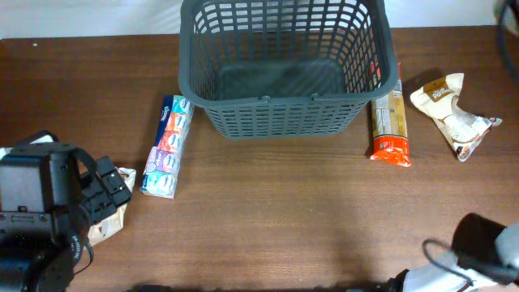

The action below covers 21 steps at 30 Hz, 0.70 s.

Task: Pack container
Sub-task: 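Carry the jar with the right gripper into the basket and lower it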

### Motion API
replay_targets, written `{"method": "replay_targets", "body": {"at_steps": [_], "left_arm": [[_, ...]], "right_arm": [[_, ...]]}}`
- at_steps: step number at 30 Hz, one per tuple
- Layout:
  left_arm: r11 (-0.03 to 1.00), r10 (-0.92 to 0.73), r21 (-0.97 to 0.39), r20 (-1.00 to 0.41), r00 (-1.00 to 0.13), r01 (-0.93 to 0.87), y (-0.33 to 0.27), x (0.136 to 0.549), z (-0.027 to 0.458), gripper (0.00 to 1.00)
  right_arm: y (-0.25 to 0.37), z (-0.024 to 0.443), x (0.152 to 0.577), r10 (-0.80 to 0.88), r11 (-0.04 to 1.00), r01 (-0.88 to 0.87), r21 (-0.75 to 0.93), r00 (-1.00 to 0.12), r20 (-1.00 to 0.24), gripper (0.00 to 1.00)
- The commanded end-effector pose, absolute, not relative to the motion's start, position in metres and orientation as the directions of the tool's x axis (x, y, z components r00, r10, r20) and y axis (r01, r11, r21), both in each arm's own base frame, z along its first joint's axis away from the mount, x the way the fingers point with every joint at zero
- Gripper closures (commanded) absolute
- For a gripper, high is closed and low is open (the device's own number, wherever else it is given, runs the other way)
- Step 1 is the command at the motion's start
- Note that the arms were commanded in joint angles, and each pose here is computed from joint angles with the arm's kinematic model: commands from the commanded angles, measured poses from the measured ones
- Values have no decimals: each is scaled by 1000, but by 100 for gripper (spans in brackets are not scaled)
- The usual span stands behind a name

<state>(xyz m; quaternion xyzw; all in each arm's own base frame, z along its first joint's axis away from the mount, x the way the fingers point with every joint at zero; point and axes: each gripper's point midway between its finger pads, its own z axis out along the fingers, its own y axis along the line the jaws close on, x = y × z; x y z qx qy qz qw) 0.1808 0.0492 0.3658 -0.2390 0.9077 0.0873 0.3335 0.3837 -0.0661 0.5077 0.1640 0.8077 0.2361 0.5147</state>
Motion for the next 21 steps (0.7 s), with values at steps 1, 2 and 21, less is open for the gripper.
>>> {"method": "replay_targets", "body": {"at_steps": [1,2,21], "left_arm": [[875,-369,1,-646,-668,-484,49,181,366,0],[875,-369,1,-646,-668,-484,49,181,366,1],[875,-369,1,-646,-668,-484,49,181,366,0]], "right_arm": [[8,563,357,379,841,-255,477,-351,-856,96],[22,569,356,361,834,-297,465,-343,-867,96],[143,392,470,181,932,-110,345,-684,-707,96]]}}
